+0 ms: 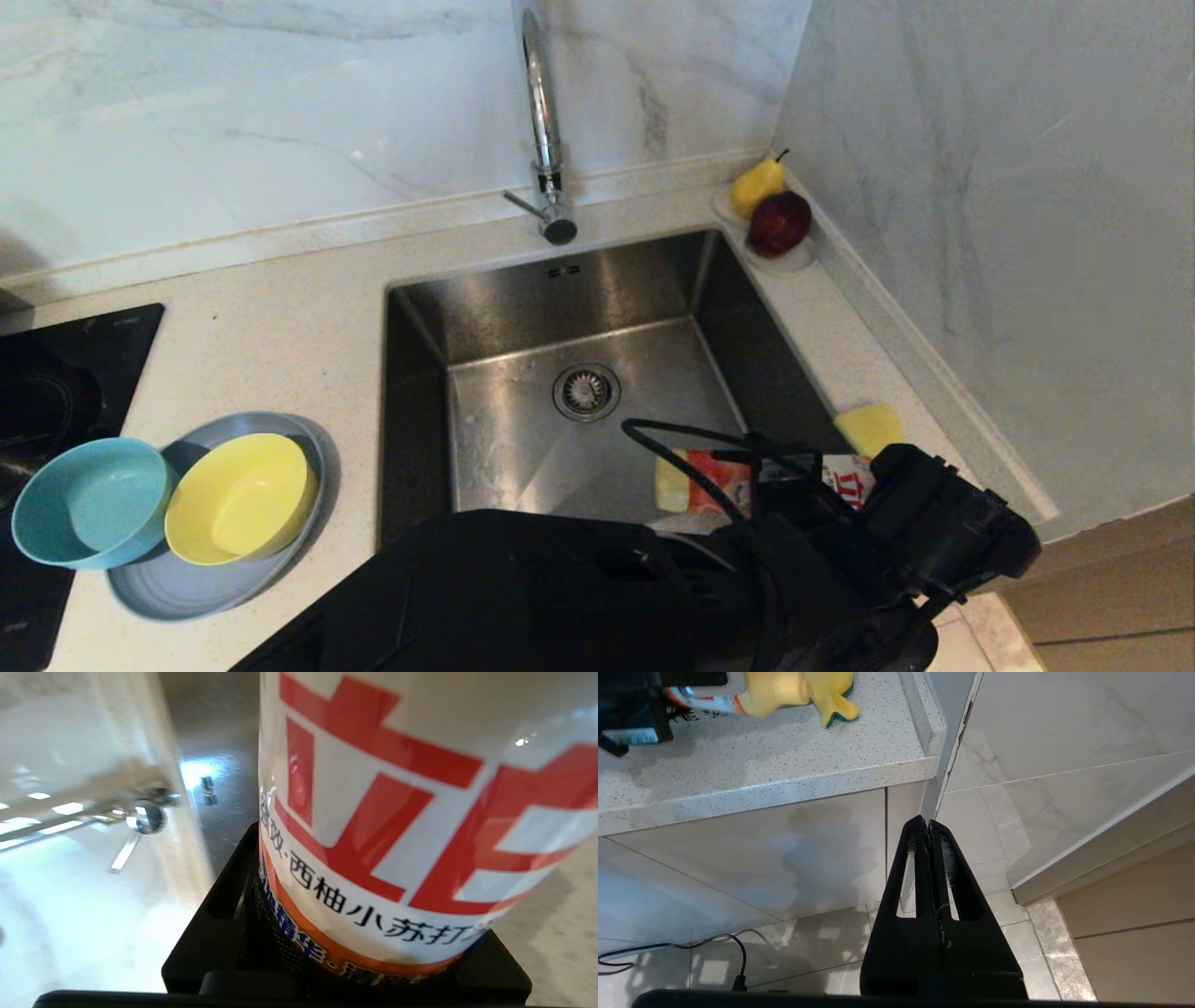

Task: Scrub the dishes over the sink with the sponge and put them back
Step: Squeeze it onto the sponge

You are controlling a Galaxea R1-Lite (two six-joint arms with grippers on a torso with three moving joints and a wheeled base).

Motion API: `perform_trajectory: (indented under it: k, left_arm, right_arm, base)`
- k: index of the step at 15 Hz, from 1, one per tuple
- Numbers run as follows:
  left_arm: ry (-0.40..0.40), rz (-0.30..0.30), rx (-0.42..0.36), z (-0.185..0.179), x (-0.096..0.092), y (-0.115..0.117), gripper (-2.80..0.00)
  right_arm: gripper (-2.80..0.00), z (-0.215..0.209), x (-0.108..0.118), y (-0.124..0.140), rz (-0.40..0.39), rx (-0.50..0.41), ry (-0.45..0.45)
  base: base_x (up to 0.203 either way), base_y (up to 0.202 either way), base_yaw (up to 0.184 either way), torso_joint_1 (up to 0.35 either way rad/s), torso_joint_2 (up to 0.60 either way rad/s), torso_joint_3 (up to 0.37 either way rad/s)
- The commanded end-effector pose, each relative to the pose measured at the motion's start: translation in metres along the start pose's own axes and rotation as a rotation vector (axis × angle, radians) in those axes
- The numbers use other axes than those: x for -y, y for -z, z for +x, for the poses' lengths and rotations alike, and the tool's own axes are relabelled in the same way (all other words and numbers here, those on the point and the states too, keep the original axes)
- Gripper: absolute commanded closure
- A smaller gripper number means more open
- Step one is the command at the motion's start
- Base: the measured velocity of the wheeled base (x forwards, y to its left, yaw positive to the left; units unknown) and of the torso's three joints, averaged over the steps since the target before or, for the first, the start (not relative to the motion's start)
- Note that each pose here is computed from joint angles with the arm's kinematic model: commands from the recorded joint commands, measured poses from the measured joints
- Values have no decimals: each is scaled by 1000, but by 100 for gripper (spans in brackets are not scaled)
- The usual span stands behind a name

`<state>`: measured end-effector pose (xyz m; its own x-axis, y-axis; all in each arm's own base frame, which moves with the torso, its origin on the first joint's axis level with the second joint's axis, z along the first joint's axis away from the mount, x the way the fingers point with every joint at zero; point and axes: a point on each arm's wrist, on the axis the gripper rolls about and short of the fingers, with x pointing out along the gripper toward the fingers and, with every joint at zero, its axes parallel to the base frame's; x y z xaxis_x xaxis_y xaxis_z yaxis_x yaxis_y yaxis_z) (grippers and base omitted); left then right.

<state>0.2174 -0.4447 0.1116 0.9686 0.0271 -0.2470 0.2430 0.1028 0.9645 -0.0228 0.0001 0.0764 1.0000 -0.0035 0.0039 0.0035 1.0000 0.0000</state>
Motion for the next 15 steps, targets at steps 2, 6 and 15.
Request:
perform_trajectory:
  k: [2, 6, 15]
  left_arm:
    - [-29, 47, -27, 1, -4, 0, 0]
    - [-62, 97, -22, 4, -10, -3, 0]
    - [-98, 138, -45, 12, -7, -6, 0]
  right_arm:
    - [0, 0, 0, 0, 0, 1, 0]
    - [0, 0, 0, 0, 0, 1, 0]
    - [0, 0, 0, 0, 0, 1, 0]
  base:
    - [0, 0, 0, 0, 0, 0]
    - [0, 0, 0, 0, 0, 0]
    - [0, 0, 0, 0, 0, 0]
